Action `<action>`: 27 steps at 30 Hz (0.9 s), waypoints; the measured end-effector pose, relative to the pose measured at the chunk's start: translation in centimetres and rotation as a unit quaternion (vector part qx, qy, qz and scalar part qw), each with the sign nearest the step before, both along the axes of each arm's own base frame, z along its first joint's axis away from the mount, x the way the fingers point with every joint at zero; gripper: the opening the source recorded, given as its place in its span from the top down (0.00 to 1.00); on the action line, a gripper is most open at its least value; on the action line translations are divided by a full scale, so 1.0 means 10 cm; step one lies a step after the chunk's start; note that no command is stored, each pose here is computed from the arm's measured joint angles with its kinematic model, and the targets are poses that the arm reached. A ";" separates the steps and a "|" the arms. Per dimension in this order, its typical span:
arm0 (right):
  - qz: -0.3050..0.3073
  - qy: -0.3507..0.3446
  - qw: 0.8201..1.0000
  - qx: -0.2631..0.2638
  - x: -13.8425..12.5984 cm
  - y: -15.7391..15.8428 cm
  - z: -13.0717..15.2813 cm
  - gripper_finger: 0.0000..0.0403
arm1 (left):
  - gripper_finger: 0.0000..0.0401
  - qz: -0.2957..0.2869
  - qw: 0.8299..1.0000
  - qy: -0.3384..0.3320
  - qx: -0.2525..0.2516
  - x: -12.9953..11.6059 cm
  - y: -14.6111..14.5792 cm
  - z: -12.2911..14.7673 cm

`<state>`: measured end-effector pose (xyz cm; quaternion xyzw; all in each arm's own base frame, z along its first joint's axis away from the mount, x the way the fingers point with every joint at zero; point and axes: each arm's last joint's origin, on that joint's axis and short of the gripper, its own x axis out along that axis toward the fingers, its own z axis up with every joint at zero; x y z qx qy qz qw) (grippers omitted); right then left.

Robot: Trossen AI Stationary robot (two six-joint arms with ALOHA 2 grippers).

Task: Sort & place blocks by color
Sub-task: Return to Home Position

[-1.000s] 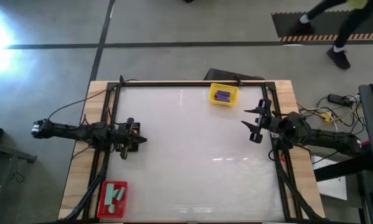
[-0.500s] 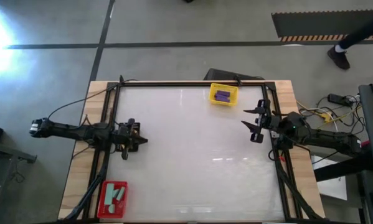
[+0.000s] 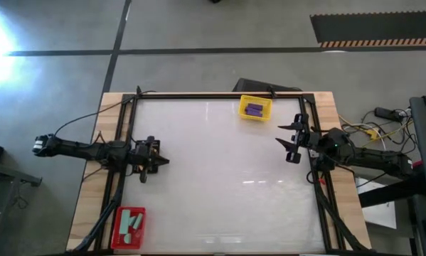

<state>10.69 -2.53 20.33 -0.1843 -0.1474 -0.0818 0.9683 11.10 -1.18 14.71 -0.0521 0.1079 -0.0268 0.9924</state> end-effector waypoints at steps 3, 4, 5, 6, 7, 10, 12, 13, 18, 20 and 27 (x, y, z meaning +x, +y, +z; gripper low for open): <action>0.000 0.000 1.000 0.000 0.00 0.00 0.00 0.50 | 1.00 0.000 1.000 0.003 0.000 0.00 0.00 -0.01; 0.000 0.000 1.000 0.000 0.00 0.00 0.00 0.50 | 1.00 0.000 1.000 0.004 0.000 0.00 0.00 -0.01; 0.000 0.000 1.000 0.000 0.00 0.00 0.00 0.50 | 1.00 0.000 1.000 0.005 0.001 0.00 0.00 -0.01; 0.000 0.000 1.000 0.000 0.00 0.00 0.00 0.50 | 1.00 0.000 1.000 0.006 0.001 0.01 0.00 -0.01; 0.000 0.000 1.000 0.000 0.00 0.00 0.00 0.50 | 1.00 0.000 1.000 0.007 0.001 0.01 0.00 -0.01; 0.000 0.000 1.000 0.000 0.00 0.00 0.00 0.50 | 1.00 0.000 1.000 0.010 0.001 0.01 0.00 -0.02; 0.000 0.000 1.000 0.000 0.00 0.00 0.00 0.50 | 1.00 0.000 1.000 0.013 0.002 0.01 0.00 -0.02; 0.000 0.000 1.000 0.000 0.00 0.00 0.00 0.50 | 1.00 0.000 1.000 0.013 0.002 0.01 0.00 -0.03; 0.000 0.000 1.000 0.000 0.00 0.00 0.00 0.50 | 1.00 0.000 1.000 0.016 0.002 0.01 0.00 -0.03; 0.000 0.000 1.000 0.000 0.00 0.00 0.00 0.50 | 1.00 0.000 1.000 0.016 0.002 0.01 0.00 -0.03; 0.000 0.000 1.000 0.000 0.00 0.00 0.00 0.50 | 1.00 0.000 1.000 0.016 0.002 0.01 0.00 -0.03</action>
